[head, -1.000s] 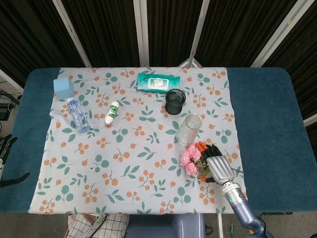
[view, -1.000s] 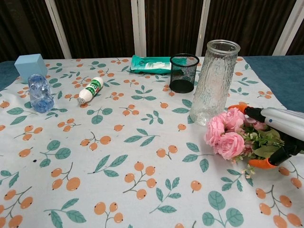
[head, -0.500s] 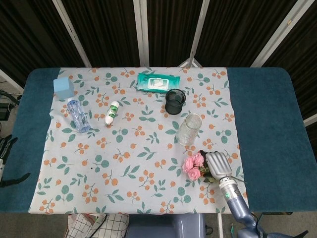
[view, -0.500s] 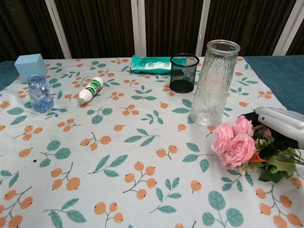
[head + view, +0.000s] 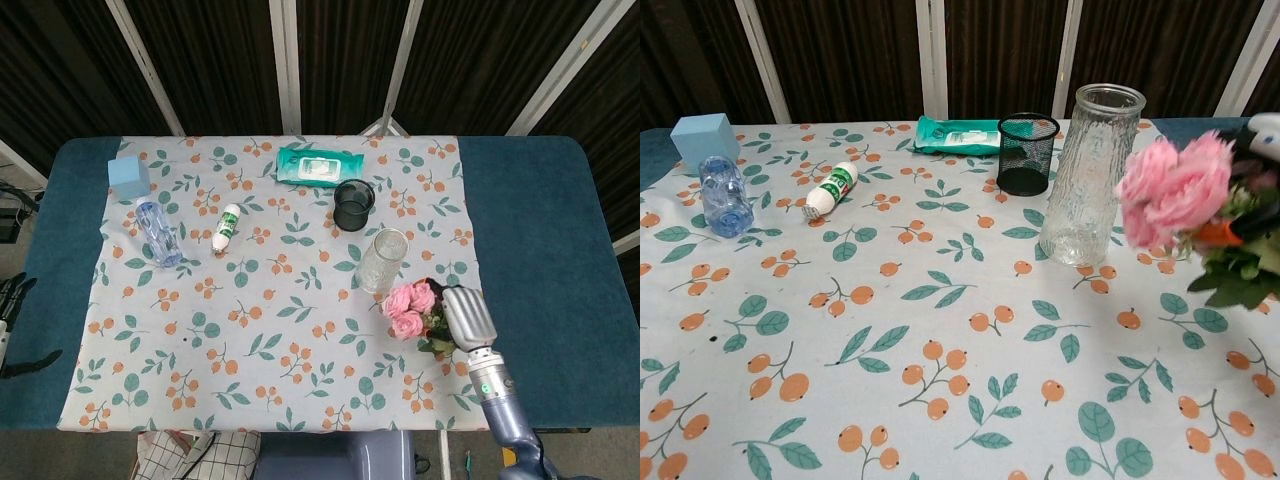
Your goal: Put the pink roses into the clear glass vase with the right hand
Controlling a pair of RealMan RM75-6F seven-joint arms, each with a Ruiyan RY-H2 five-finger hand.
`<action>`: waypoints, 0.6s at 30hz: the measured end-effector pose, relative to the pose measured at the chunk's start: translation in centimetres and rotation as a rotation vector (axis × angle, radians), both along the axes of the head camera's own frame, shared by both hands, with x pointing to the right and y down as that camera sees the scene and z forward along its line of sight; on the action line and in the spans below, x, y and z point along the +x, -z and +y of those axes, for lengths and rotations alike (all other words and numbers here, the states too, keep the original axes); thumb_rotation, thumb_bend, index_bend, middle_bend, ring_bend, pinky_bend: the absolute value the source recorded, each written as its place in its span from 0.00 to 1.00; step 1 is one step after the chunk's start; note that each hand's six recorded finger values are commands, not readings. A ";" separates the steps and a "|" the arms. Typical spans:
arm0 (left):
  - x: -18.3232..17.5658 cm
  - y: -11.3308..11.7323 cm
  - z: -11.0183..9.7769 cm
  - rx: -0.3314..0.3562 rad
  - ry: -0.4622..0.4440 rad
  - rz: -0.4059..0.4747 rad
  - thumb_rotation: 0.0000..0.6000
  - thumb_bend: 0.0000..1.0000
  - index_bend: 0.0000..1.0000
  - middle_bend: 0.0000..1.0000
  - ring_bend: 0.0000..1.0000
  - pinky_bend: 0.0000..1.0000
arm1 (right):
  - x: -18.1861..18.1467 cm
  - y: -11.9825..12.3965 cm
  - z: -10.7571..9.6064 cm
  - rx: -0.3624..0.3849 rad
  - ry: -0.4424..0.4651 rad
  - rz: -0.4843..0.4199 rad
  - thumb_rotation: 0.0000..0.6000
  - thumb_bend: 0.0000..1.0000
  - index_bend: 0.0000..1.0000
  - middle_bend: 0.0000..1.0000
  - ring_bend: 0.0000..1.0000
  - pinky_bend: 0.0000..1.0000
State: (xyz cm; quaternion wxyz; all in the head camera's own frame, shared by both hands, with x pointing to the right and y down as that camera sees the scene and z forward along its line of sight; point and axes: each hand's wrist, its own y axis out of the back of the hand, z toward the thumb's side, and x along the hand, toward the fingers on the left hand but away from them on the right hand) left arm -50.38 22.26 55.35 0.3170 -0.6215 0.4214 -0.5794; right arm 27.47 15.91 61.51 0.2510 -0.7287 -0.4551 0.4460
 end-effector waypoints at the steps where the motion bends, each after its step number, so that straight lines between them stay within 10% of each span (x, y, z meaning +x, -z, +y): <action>1: 0.0 0.0 0.0 0.000 -0.001 0.000 1.00 0.00 0.00 0.00 0.00 0.00 | 0.3 0.8 -0.5 0.015 -0.026 -0.029 1.00 0.39 0.55 0.60 0.61 0.52; 18: 0.4 -0.3 -0.1 -0.003 -0.006 -0.006 1.00 0.00 0.00 0.00 0.00 0.00 | 4.3 13.8 -10.8 0.314 -0.561 -0.847 1.00 0.39 0.55 0.60 0.61 0.52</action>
